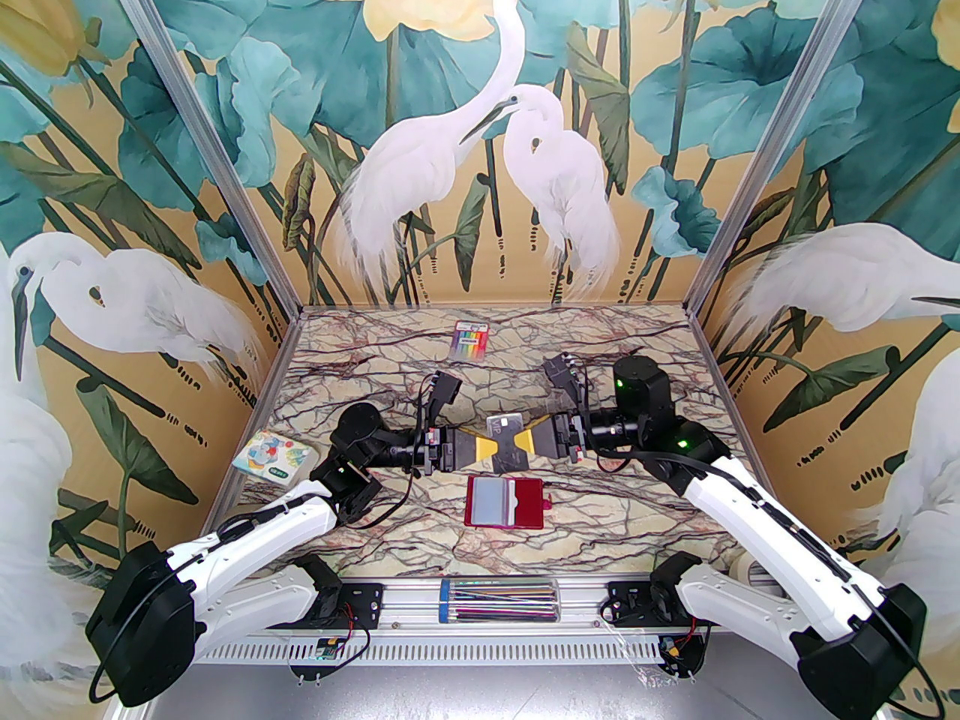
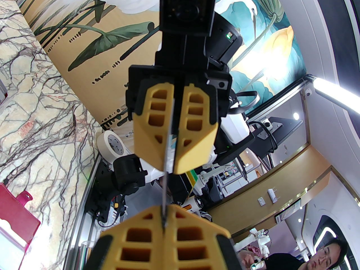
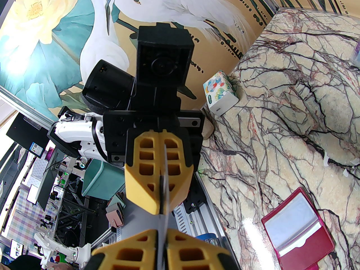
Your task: Put the credit cards into the card holder
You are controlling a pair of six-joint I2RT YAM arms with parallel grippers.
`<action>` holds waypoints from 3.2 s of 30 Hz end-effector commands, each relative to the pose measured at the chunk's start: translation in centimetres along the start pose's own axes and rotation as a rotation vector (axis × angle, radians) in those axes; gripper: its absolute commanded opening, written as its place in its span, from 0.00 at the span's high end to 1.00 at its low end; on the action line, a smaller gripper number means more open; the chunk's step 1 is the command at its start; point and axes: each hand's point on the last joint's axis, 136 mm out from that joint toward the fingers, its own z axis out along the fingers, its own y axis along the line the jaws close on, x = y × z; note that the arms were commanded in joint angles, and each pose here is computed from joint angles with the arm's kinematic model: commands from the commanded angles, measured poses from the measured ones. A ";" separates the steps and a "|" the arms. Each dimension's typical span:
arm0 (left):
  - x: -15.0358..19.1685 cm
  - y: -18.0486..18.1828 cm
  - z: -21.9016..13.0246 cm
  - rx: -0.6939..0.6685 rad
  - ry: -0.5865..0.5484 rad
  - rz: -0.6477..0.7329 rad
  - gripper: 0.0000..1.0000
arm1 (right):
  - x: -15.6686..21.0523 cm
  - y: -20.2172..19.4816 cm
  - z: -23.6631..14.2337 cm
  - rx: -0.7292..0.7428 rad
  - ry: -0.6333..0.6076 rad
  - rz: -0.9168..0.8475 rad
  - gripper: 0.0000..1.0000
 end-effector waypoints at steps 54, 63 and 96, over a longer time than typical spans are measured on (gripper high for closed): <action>9.5 16.4 -6.9 -0.655 0.061 -0.364 0.48 | 8.1 -14.6 0.8 0.381 -0.132 0.443 1.00; 9.3 17.7 -4.6 -0.647 0.101 -0.378 0.67 | 9.1 -16.2 1.4 0.423 -0.093 0.507 1.00; 13.5 23.1 -5.1 -0.801 0.176 -0.464 0.85 | 14.8 -21.4 3.9 0.536 0.056 0.626 1.00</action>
